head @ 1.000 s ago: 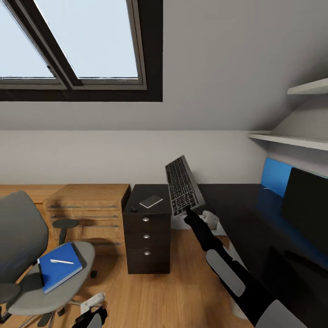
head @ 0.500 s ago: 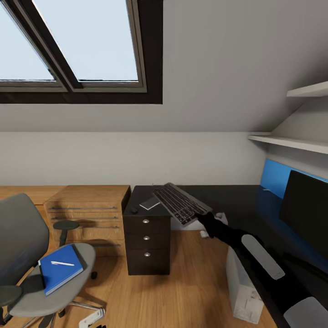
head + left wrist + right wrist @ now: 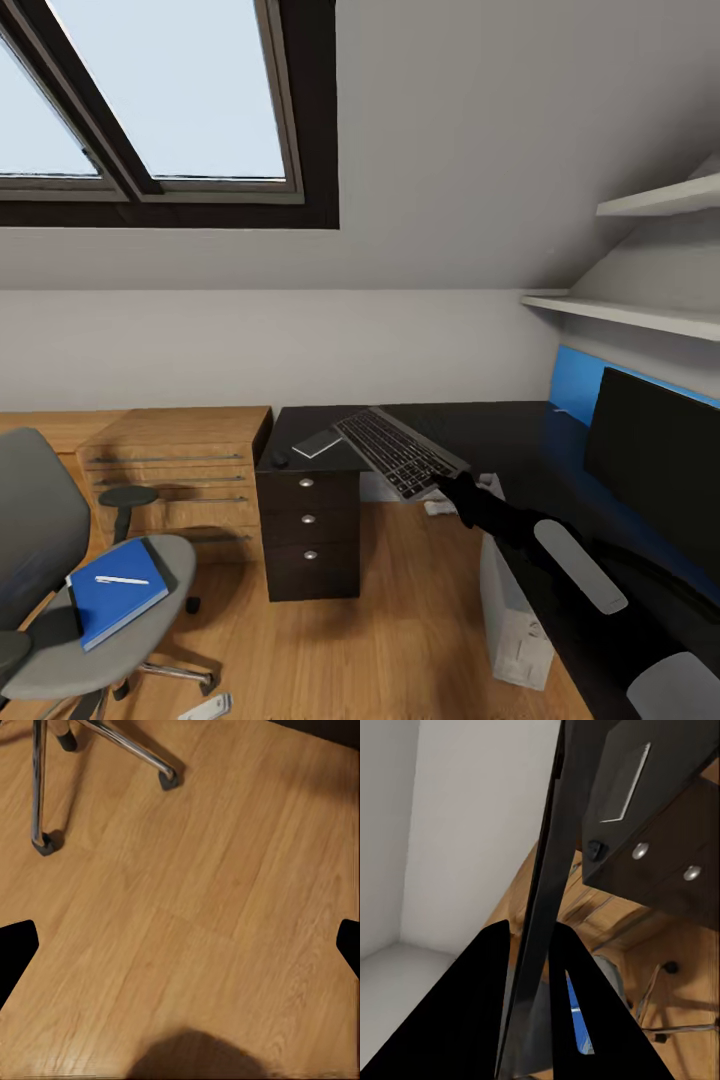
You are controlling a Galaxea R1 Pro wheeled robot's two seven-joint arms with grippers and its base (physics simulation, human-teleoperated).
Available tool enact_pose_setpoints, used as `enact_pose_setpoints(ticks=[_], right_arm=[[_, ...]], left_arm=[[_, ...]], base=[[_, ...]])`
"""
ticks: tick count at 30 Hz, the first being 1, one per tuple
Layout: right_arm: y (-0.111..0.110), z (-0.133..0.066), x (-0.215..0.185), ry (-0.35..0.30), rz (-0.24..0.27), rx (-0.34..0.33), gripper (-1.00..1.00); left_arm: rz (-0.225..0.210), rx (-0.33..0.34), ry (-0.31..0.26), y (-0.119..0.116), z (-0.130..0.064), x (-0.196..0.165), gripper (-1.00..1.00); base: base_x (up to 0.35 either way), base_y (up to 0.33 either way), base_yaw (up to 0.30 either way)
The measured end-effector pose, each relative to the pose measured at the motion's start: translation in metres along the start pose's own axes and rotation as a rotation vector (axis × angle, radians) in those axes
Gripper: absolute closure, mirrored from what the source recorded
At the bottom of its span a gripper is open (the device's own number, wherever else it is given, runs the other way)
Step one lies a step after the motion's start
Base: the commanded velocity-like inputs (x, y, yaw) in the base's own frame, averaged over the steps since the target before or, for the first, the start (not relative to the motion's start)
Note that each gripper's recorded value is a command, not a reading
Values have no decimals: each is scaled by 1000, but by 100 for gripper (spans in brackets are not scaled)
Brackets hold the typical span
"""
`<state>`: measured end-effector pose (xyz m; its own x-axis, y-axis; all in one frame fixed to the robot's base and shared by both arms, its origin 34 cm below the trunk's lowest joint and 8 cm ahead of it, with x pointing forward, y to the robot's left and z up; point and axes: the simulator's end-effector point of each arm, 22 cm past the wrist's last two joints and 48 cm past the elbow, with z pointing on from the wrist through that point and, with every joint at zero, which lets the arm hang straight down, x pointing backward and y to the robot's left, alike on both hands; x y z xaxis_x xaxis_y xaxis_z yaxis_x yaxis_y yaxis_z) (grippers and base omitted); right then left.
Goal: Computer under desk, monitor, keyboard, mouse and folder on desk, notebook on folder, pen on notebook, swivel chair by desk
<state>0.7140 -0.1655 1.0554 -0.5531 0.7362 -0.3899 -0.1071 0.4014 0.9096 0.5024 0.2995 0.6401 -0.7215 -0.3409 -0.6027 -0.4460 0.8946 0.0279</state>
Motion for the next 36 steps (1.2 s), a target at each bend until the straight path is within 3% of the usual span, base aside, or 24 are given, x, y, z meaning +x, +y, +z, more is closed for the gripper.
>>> enact_pose_setpoints(ticks=[4, 8, 12, 36], right_arm=[[-1, 0, 1, 1, 2, 1, 100], [-14, 1, 1, 1, 15, 26, 100], [-14, 1, 1, 1, 21, 18, 100], [-40, 3, 8, 11, 47, 58, 100]], left_arm=[[23, 4, 3, -1, 0, 4, -100], [5, 4, -67, -1, -1, -10, -100], [2, 0, -88, 1, -1, -10, -100], [0, -10, -99, 7, -1, -12, -100]], base=[[-282, -189, -263], [-299, -149, -266], [-325, -43, -167], [-328, -47, -4]])
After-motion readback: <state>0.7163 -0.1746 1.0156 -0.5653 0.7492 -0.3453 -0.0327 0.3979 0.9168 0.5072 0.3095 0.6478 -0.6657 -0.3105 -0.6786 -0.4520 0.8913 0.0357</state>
